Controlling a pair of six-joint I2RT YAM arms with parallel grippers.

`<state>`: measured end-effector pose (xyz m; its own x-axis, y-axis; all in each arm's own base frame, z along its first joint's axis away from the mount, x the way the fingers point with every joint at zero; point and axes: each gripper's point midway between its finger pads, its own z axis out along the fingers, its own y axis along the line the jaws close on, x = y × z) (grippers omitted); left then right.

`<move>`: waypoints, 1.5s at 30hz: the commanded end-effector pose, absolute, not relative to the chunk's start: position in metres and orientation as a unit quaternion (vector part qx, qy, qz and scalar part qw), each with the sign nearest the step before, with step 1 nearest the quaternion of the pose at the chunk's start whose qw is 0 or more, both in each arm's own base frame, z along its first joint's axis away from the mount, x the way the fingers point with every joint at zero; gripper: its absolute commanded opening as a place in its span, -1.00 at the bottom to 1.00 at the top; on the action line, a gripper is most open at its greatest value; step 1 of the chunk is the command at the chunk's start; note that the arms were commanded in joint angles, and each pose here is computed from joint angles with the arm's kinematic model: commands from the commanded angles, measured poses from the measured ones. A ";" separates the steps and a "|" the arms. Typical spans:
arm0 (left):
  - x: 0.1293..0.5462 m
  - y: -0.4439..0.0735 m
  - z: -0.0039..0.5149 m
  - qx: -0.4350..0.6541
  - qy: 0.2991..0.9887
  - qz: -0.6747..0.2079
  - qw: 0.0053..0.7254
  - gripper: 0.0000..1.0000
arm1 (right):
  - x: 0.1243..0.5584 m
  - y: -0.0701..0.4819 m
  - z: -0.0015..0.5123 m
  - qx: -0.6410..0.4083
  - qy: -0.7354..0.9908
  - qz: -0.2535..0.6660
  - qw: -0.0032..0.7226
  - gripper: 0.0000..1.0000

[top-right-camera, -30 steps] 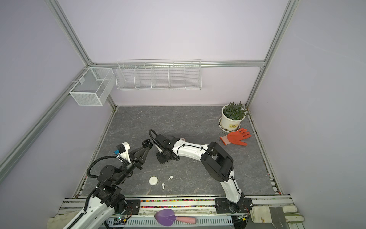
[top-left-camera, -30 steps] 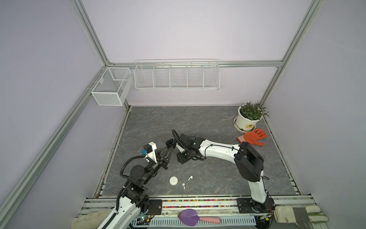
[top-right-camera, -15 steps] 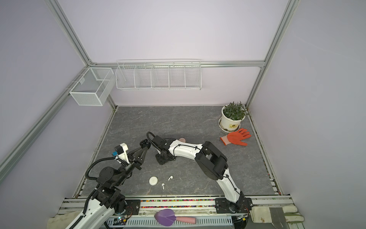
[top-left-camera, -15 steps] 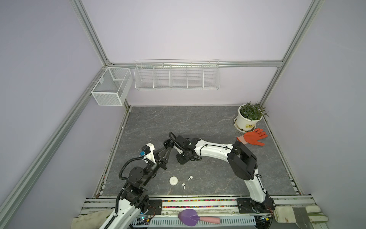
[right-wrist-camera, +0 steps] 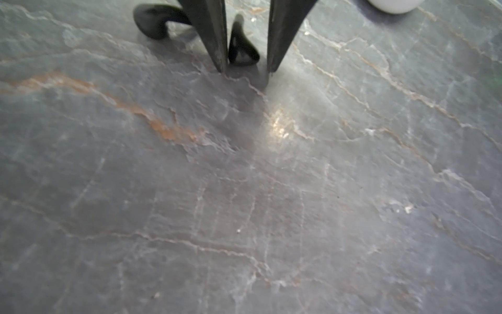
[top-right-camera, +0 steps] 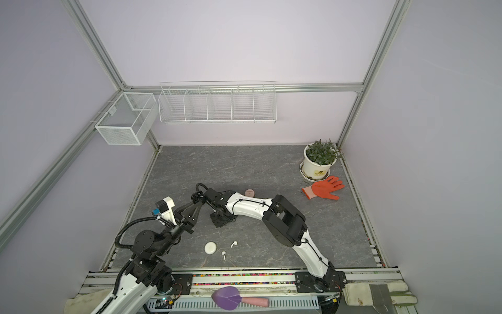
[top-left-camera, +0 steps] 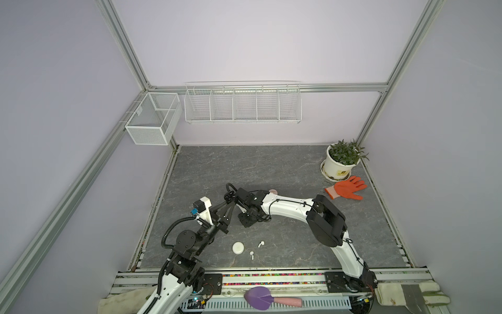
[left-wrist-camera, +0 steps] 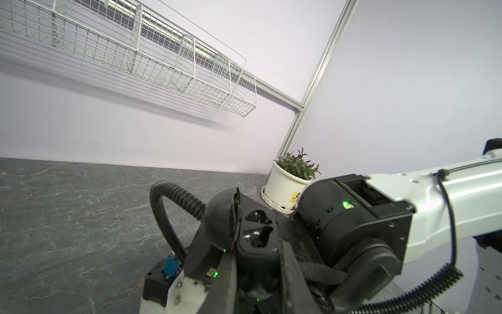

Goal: Insert the wireless bluetooth earbuds into the charging case
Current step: 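Close the right gripper on one black earbud and lift it, then carry the black earbud with the right gripper toward the open case in the left gripper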

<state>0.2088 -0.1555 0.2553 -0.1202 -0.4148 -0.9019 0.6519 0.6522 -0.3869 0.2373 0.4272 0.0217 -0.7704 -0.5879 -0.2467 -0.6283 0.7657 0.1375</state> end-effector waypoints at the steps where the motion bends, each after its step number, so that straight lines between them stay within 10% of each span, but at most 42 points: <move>1: 0.208 -0.157 0.248 0.101 0.633 -0.402 0.653 -1.00 | 0.229 0.420 0.008 -0.327 0.939 0.080 0.072 -0.44; 45: 0.211 -0.177 0.258 0.145 0.614 -0.423 0.650 -1.00 | 0.314 0.371 0.129 -0.251 0.924 0.133 0.256 -0.70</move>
<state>0.2159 -0.1716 0.2437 -0.1637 -0.3710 -0.9141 0.6809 0.6280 -0.3768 0.3049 0.3771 0.1075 -0.7808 -0.4124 -0.4694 -0.5251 0.8402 0.1352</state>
